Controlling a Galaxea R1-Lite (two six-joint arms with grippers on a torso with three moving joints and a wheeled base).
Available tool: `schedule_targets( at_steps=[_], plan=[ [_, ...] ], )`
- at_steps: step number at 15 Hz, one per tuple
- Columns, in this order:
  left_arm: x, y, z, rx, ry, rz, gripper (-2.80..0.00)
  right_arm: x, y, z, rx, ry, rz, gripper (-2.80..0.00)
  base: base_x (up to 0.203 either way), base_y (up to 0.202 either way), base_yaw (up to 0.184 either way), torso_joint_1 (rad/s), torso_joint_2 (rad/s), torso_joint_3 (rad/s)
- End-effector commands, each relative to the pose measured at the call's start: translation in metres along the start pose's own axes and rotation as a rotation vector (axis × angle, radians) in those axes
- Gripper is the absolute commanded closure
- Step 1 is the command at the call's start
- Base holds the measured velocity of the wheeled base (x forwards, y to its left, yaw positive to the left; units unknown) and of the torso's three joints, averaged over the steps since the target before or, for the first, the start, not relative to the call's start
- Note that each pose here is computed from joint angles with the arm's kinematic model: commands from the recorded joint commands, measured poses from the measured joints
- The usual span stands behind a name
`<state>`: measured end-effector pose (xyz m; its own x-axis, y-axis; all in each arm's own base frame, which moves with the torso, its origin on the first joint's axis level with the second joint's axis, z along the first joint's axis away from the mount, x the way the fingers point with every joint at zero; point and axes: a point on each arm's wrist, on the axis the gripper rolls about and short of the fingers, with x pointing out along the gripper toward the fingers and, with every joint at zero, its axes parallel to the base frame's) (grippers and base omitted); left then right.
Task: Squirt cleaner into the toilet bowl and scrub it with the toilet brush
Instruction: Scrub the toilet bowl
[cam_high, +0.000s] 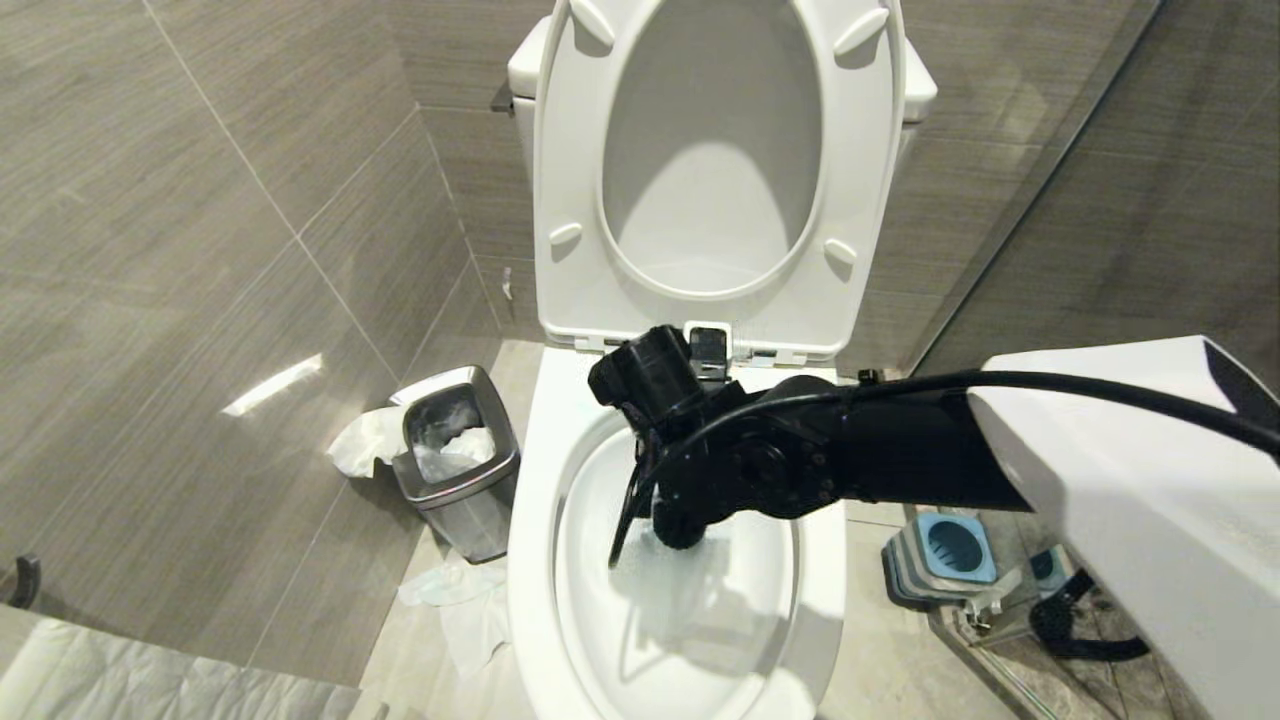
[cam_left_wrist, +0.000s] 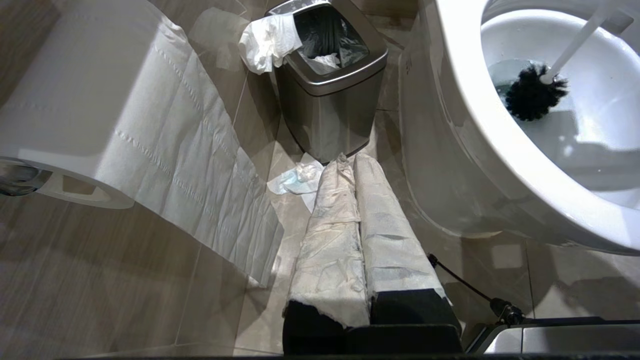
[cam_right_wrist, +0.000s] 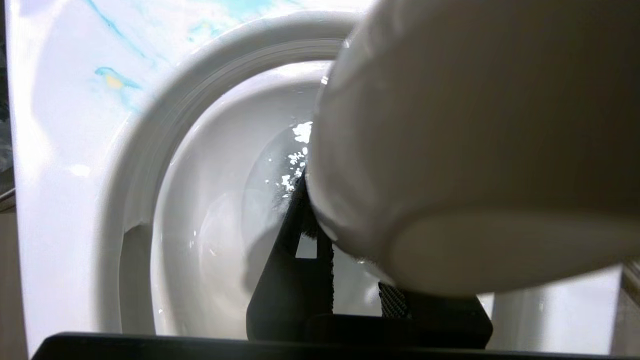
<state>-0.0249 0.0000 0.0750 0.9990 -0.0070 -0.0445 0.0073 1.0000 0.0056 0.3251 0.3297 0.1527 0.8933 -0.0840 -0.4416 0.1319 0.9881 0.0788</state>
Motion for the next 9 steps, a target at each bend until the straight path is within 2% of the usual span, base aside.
schedule_targets(
  at_steps=[1,3,7,9],
  plan=[
    [0.0,0.0,0.0,0.0,0.002,-0.001,0.0,0.01,0.005,-0.009,-0.013,0.006,-0.012,0.0,0.0,0.0,0.0,0.0,0.0,0.0],
    [0.0,0.0,0.0,0.0,0.001,-0.001,0.0,-0.006,0.002,0.014,0.001,-0.03,0.015,0.0,0.0,0.0,0.0,0.0,0.0,0.0],
    [0.0,0.0,0.0,0.0,0.002,-0.001,0.0,-0.06,-0.018,0.082,0.009,-0.145,0.089,0.0,0.0,0.0,0.0,0.0,0.0,0.0],
    [0.0,0.0,0.0,0.0,0.002,-0.001,0.0,-0.063,-0.02,0.086,-0.001,-0.15,0.091,0.0,0.0,0.0,0.0,0.0,0.0,0.0]
  ],
)
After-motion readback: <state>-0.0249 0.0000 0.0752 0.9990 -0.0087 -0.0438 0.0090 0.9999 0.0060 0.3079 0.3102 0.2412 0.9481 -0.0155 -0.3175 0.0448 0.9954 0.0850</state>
